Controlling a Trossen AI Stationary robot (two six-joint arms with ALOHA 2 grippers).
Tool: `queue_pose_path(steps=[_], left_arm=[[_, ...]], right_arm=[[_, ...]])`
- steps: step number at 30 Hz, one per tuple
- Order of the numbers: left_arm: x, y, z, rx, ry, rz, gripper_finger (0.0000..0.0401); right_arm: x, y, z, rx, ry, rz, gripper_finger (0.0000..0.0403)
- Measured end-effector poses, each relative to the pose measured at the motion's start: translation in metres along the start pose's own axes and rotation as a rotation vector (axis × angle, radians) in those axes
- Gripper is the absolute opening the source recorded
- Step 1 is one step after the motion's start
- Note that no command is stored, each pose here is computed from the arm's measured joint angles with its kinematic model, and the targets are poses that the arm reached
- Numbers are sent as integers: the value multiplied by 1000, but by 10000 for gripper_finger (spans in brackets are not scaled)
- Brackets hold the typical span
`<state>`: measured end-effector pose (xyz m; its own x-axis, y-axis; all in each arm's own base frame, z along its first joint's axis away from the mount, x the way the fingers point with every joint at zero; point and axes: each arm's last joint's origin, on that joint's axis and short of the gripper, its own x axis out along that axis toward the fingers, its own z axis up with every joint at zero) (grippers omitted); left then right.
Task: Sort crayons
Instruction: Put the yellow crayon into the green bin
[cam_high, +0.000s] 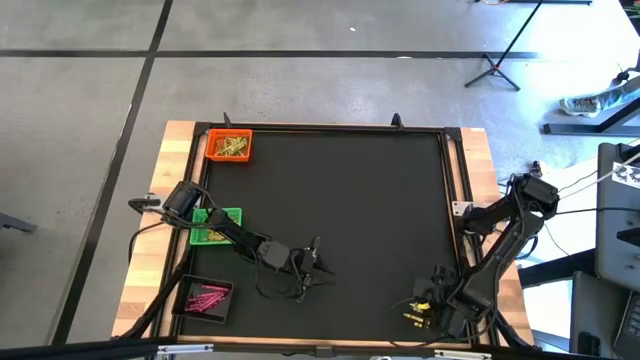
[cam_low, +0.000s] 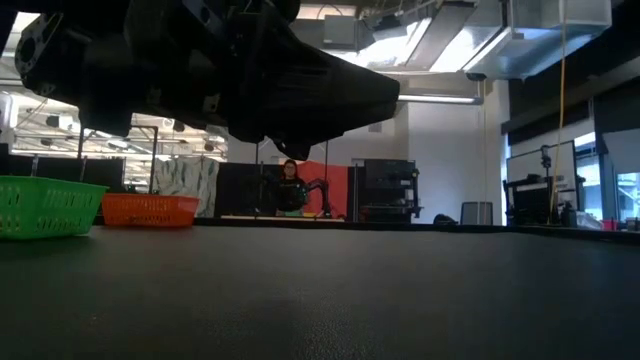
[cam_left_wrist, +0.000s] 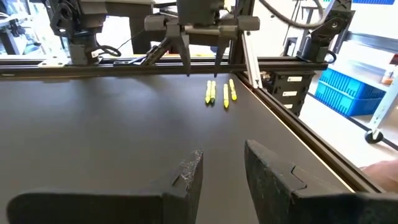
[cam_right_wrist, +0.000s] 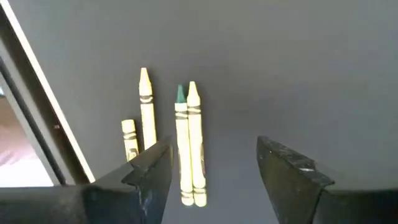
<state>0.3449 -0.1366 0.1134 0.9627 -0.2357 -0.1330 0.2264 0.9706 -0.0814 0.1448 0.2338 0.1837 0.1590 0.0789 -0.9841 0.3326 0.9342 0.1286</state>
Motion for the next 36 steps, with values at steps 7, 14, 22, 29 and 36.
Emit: queue_pose_path(steps=[7, 14, 22, 29, 36], left_arm=[[0, 0, 0, 0, 0, 0, 102], [0, 0, 0, 0, 0, 0, 102], [0, 0, 0, 0, 0, 1, 102], [0, 1, 0, -3, -4, 28, 102], [0, 1, 0, -3, -5, 28, 102]], right_arm=[[13, -6, -3, 18, -9, 18, 225], [24, -13, -6, 39, -2, 20, 225], [32, -17, -8, 38, 20, 42, 225], [36, -22, -9, 37, 25, 19, 225], [35, -28, -11, 41, 69, -47, 211]])
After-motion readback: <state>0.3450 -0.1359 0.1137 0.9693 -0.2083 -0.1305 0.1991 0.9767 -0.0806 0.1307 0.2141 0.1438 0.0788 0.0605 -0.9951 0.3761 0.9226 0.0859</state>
